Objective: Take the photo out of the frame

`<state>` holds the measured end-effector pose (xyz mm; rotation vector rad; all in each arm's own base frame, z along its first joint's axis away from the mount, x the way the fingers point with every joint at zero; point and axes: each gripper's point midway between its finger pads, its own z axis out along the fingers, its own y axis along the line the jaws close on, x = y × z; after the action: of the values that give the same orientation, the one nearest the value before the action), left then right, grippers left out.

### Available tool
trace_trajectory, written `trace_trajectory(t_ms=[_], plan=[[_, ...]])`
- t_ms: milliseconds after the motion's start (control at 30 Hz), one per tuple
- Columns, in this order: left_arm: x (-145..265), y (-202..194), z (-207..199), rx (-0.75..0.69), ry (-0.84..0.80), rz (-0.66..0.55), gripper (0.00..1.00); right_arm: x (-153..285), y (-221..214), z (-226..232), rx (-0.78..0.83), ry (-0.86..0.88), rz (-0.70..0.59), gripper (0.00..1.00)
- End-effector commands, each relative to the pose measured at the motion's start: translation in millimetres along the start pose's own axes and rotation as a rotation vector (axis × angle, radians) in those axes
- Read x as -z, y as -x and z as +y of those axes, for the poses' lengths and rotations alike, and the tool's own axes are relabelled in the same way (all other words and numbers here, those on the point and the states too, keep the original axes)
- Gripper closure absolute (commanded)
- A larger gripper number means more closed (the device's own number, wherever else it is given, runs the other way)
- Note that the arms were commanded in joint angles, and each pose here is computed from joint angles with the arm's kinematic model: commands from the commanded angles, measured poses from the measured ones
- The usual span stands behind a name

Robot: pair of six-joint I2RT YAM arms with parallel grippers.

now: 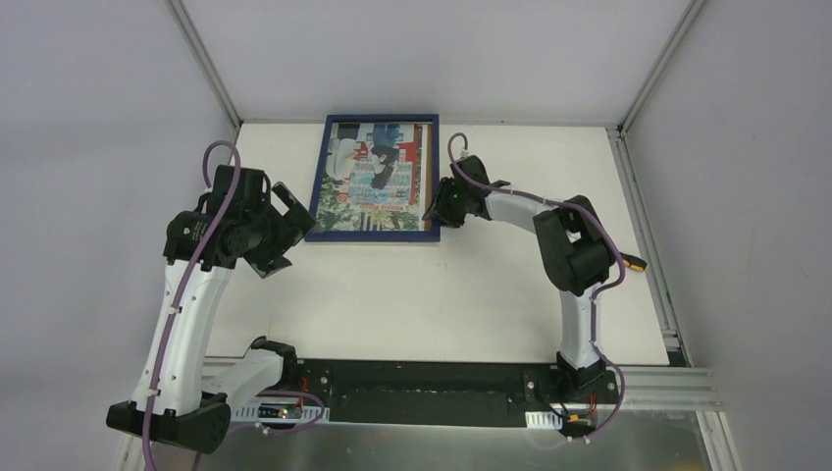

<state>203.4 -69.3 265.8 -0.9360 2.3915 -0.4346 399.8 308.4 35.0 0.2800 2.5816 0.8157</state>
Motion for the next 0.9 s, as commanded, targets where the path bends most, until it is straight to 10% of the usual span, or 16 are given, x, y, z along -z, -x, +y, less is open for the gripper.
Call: trace_trajectory(t_ms=[0, 300, 867], plan=[[2, -4, -1, 0.011, -0.037, 0.004, 0.05, 11, -33, -70, 0.059, -0.366, 0.137, 0.49], [-7, -14, 2, 0.023, -0.037, 0.044, 0.04, 23, -29, -78, 0.224, -0.542, 0.127, 0.29], [-18, -23, 7, 0.009, -0.020, 0.088, 0.05, 31, -15, -35, 0.317, -0.630, 0.085, 0.74]])
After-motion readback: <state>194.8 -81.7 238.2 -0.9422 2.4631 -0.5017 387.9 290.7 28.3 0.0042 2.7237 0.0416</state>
